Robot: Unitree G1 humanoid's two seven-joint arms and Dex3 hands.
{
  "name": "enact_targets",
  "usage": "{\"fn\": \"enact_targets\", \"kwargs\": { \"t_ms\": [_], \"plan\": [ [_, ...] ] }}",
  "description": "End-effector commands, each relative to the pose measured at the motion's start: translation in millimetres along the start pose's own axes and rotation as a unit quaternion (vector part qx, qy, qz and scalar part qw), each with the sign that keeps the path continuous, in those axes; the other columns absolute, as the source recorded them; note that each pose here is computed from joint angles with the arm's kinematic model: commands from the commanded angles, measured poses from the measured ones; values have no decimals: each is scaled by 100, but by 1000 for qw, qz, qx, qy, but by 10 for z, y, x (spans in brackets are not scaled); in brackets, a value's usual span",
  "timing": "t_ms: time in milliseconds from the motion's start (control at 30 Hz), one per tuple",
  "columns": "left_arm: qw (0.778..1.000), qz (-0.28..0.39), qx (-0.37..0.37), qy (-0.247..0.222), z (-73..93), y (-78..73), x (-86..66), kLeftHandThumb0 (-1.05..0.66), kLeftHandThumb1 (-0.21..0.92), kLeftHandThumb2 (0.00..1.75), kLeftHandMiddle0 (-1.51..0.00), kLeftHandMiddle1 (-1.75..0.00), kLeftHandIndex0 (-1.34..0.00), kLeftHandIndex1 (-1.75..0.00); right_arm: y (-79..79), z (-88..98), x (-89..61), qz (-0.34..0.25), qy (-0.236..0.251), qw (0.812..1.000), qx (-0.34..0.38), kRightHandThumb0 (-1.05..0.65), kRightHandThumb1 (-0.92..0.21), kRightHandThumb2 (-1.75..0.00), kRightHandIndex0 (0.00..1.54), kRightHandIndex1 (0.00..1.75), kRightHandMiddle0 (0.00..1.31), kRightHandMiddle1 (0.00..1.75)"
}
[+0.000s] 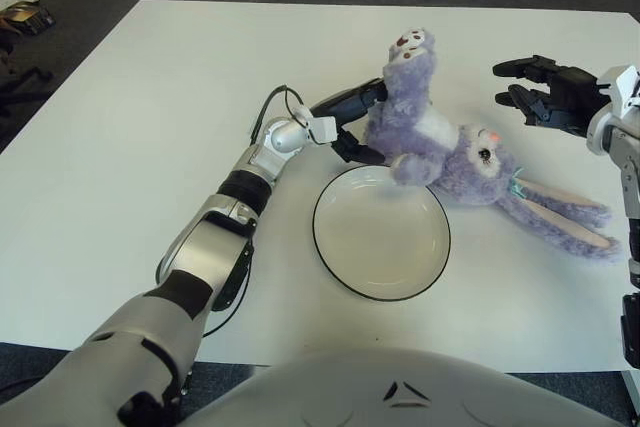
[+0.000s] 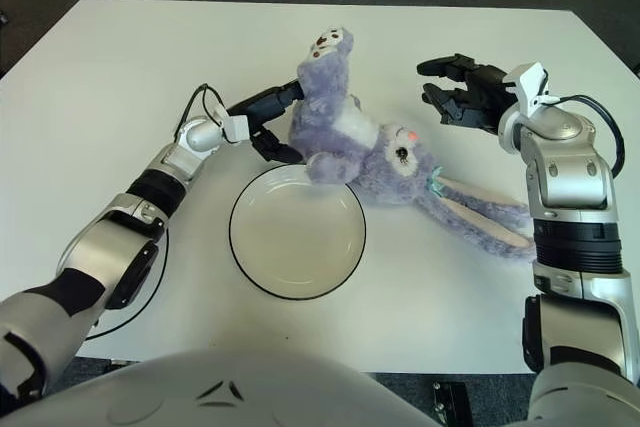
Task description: Put the doll into the plate.
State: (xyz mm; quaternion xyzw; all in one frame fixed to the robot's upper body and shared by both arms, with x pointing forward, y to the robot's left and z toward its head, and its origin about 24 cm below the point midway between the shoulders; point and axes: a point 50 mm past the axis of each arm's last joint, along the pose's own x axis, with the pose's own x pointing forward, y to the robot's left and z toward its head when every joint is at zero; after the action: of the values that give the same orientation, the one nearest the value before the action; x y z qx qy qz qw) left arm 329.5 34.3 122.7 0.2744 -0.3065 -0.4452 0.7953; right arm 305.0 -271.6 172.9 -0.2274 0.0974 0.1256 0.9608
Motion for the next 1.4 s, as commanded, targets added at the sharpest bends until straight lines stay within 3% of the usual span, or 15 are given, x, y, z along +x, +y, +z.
{"fn": "enact_targets", "kwargs": {
  "t_ms": [0, 533, 867, 1367],
  "plan": [
    [1000, -4, -5, 5, -22, -51, -7, -83, 67, 65, 0, -31, 0, -129, -40, 24, -44, -5, -3, 1000, -5, -43, -71, -86, 12, 43, 0, 76],
    [999, -23, -42, 27, -58, -122, 91, -79, 72, 65, 0, -45, -19, -134, -25, -5, -58, 2, 3, 1000, 0, -43, -69, -86, 11, 41, 0, 80],
    [997, -19, -59, 54, -85, -177, 196, -78, 70, 72, 0, -67, -32, -132, -19, -23, -59, 7, 4, 1000, 8, -44, -72, -86, 8, 38, 0, 79],
    [996, -47, -55, 55, -80, -198, 250, -77, 71, 72, -3, -87, -45, -134, -11, -21, -61, 8, 4, 1000, 8, -45, -72, -85, 9, 37, 0, 81]
  ]
}}
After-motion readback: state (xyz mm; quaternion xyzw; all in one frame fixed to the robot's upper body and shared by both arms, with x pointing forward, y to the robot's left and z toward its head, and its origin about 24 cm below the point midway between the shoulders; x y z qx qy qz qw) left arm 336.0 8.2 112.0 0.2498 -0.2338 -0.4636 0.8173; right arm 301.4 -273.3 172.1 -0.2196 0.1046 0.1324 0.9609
